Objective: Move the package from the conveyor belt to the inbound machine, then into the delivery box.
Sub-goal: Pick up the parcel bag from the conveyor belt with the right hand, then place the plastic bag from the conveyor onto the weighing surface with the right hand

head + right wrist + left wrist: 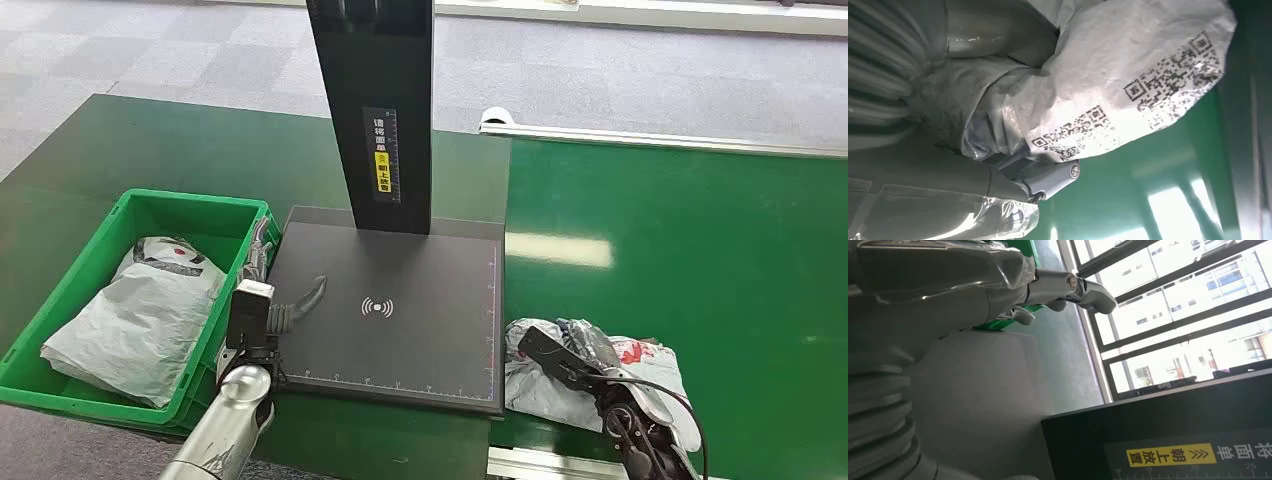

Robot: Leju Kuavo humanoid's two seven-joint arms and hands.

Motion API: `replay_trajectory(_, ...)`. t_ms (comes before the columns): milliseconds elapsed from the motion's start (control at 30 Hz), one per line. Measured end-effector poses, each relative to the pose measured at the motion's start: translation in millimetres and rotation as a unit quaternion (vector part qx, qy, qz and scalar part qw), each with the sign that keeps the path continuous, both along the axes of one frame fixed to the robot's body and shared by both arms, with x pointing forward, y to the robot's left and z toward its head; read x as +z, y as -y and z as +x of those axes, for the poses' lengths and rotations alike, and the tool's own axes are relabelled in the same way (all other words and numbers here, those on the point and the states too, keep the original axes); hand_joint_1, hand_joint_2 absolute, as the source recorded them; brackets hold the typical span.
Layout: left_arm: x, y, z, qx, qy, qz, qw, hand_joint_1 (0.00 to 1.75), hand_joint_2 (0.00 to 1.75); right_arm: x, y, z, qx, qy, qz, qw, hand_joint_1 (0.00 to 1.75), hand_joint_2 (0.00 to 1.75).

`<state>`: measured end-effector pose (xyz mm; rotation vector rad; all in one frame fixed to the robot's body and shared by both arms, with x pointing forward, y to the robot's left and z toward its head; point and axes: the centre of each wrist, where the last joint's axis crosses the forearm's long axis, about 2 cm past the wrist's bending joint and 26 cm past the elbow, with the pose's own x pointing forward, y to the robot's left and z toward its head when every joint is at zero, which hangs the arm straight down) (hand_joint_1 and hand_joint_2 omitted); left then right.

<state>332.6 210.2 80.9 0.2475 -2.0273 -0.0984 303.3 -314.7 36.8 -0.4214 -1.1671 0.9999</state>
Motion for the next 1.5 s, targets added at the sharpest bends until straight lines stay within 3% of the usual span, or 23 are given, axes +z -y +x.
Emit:
replay_trajectory(300, -0.1, -1, -1.4, 0.003, 0.002, -0.002, 1.0, 0.0, 1.75, 7, 1, 1, -0.009, 0.033, 0.022, 0.999, 1.75, 1.75)
replay_trajectory(400, 0.0, -2, -2.3, 0.003, 0.003, -0.002, 1.0, 0.0, 1.75, 13, 3, 1, -0.001, 0.077, 0.066, 0.995, 1.75, 1.75)
replay_trajectory(600, 0.2, -3, -4.2, 0.003, 0.005, -0.005, 1.0, 0.0, 1.75, 49, 7, 6, 0.023, 0.226, 0.176, 0.958, 1.75, 1.75)
replay_trajectory(833, 1.4, -3, -4.1, 0.001, 0.008, -0.006, 1.0, 0.0, 1.75, 86, 7, 4, 0.031, 0.334, 0.198, 0.921, 1.75, 1.75)
replay_trajectory(967, 2.1, -2, -3.8, -0.003, 0.009, -0.003, 1.0, 0.0, 1.75, 106, 6, 4, 0.039, 0.401, 0.229, 0.886, 1.75, 1.75)
replay_trajectory(1133, 6.6, 7, -0.9, -0.019, 0.015, -0.003, 1.0, 0.0, 1.75, 134, -6, 14, 0.079, 0.437, 0.2, 0.874, 1.75, 1.75)
replay_trajectory(1300, 8.9, 20, -1.4, -0.044, 0.017, -0.004, 0.999, 0.0, 1.75, 152, -40, 35, 0.171, 0.41, 0.132, 0.886, 1.75, 1.75)
replay_trajectory(1400, 11.5, 29, 0.3, -0.059, 0.019, 0.0, 0.998, 0.0, 1.75, 148, -76, 58, 0.267, 0.342, 0.035, 0.9, 1.75, 1.75)
replay_trajectory(1500, 13.7, 38, 2.2, -0.072, 0.018, -0.002, 0.997, 0.0, 1.75, 140, -113, 83, 0.376, 0.269, -0.035, 0.886, 1.75, 1.75)
